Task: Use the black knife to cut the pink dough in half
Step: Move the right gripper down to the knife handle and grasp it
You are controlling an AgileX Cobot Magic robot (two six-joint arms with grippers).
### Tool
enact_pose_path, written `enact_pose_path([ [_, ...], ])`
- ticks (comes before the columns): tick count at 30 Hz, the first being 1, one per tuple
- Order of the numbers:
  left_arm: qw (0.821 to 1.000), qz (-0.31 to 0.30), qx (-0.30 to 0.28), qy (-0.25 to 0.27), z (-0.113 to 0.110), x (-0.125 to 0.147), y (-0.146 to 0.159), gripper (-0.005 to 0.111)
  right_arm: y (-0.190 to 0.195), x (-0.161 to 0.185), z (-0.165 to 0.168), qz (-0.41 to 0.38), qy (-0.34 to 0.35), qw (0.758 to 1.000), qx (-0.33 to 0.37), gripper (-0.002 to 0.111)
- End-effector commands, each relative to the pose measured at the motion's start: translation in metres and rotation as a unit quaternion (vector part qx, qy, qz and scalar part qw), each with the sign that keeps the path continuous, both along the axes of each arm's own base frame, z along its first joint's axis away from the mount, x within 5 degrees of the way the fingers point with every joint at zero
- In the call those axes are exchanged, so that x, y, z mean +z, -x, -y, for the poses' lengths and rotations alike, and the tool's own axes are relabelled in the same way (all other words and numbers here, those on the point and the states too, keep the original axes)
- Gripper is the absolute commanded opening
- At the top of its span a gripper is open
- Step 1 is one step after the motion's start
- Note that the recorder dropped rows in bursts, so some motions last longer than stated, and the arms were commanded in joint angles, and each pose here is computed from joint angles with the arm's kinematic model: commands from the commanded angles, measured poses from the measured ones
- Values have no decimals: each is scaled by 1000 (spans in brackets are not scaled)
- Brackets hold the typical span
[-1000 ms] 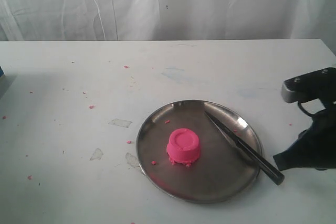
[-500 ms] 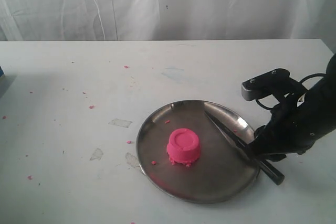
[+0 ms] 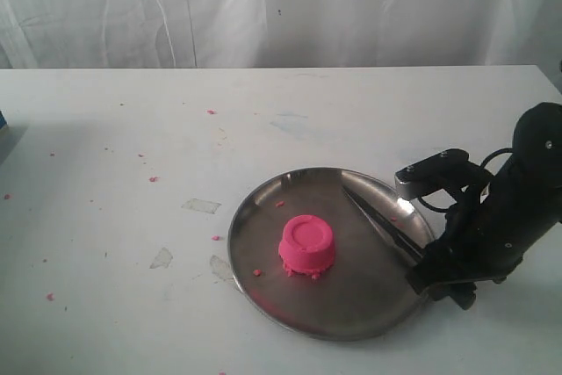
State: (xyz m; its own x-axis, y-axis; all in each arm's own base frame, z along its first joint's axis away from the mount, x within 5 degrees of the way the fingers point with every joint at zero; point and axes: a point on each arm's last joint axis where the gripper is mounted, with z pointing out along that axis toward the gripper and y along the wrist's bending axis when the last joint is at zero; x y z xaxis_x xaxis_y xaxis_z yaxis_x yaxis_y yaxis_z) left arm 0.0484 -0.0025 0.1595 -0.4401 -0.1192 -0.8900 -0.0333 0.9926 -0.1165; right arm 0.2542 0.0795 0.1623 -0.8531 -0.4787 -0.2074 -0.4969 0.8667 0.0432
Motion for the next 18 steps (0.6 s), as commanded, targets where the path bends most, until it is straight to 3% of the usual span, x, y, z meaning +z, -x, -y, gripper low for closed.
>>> enact_pose_path([
  [1, 1000, -12, -5, -1, 0, -3, 1, 0, 0, -5, 1, -12, 6, 1000, 0, 47],
  [9, 1000, -12, -5, -1, 0, -3, 1, 0, 1, -10, 2, -31, 11, 999, 2, 47],
  [18, 1000, -12, -5, -1, 0, -3, 1, 0, 1, -11, 2, -32, 12, 999, 3, 34],
])
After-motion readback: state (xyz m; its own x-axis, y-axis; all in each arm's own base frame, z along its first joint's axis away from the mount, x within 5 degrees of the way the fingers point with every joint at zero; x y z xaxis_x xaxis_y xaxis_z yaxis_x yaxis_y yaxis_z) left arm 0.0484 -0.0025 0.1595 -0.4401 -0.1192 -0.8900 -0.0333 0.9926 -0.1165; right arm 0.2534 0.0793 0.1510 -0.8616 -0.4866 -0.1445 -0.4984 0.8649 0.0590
